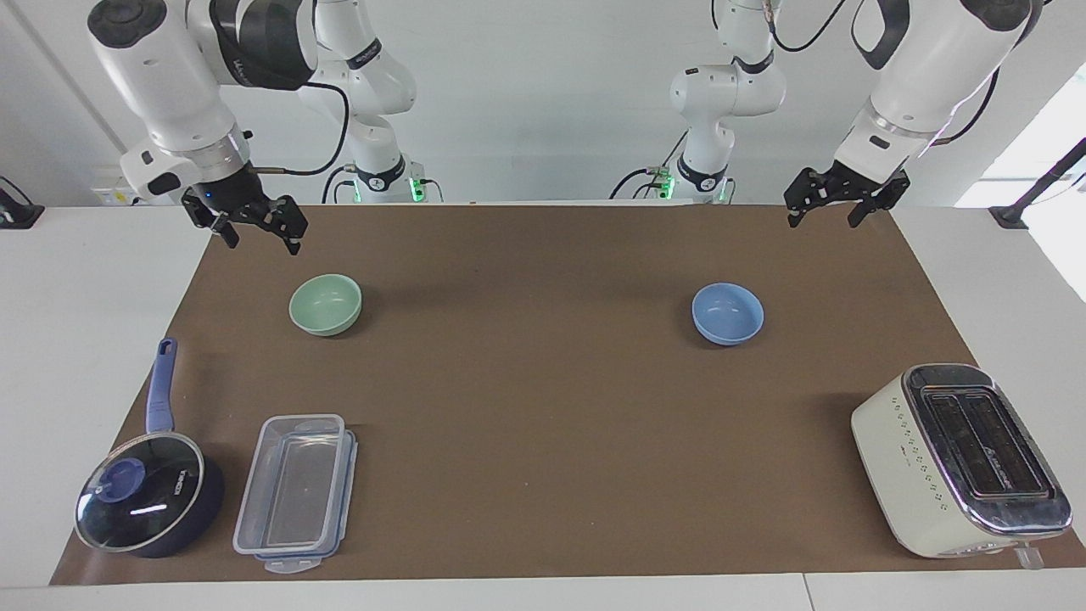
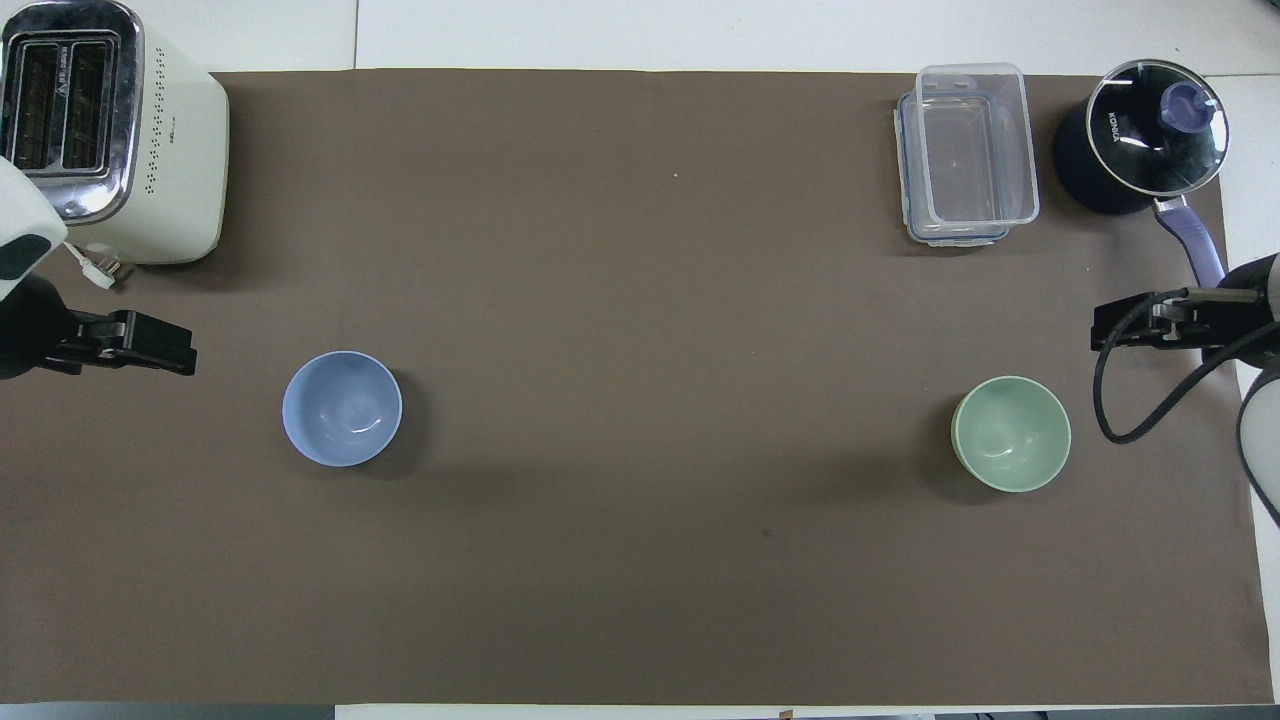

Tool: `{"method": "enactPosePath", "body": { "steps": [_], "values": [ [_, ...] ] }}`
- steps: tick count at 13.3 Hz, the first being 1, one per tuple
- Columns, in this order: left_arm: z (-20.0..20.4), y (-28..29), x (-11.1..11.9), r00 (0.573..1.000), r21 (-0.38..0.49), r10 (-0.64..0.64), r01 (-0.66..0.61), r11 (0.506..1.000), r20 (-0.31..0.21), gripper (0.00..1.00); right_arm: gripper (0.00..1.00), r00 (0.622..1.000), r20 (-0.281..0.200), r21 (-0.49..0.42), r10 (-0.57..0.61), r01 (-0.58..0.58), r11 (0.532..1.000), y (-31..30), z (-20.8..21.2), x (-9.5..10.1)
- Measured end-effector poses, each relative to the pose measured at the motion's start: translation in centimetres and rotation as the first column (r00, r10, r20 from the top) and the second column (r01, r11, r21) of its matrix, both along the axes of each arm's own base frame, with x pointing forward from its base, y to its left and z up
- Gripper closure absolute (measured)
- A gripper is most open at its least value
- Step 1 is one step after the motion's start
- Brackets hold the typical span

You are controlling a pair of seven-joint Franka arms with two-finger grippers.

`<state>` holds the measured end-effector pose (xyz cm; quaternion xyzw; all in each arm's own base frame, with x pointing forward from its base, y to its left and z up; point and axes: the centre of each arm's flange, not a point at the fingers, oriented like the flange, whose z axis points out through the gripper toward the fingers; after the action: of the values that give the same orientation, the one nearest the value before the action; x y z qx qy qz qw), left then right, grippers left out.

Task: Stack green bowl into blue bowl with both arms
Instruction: 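Grasp the blue bowl with the left gripper while the right gripper grasps the green bowl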

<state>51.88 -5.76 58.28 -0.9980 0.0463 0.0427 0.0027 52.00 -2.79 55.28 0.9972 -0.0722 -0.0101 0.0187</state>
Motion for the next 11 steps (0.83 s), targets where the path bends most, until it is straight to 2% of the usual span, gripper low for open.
{"method": "enactPosePath", "body": {
  "steps": [3,5,7,9,11],
  "values": [
    [-7.8,0.1,-0.5,1.0,0.001,-0.002,0.002,1.0,-0.006,0.0,0.0,0.999,0.048,-0.001,-0.007,0.007,1.0,-1.6,-4.1,-2.4],
    [-14.0,0.2,-1.5,1.0,0.001,-0.015,0.015,1.0,-0.009,0.0,0.0,0.999,0.048,-0.001,-0.01,0.01,1.0,-2.8,-6.2,-4.0],
    [-19.8,0.3,-2.8,1.0,-0.002,-0.022,0.022,1.0,0.006,0.0,0.0,0.999,0.052,-0.001,-0.007,0.007,1.0,-3.5,-7.6,-4.6],
    [-23.1,0.4,-3.5,1.0,-0.003,-0.022,0.022,1.0,0.009,0.0,0.0,0.997,0.073,-0.002,0.002,-0.001,1.0,-3.9,-10.4,-4.7],
    [-23.9,0.3,-3.1,1.0,-0.005,-0.022,0.022,1.0,0.022,0.0,0.0,0.997,0.077,-0.003,0.021,-0.021,1.0,-4.7,-14.4,-5.0]
  ]
}}
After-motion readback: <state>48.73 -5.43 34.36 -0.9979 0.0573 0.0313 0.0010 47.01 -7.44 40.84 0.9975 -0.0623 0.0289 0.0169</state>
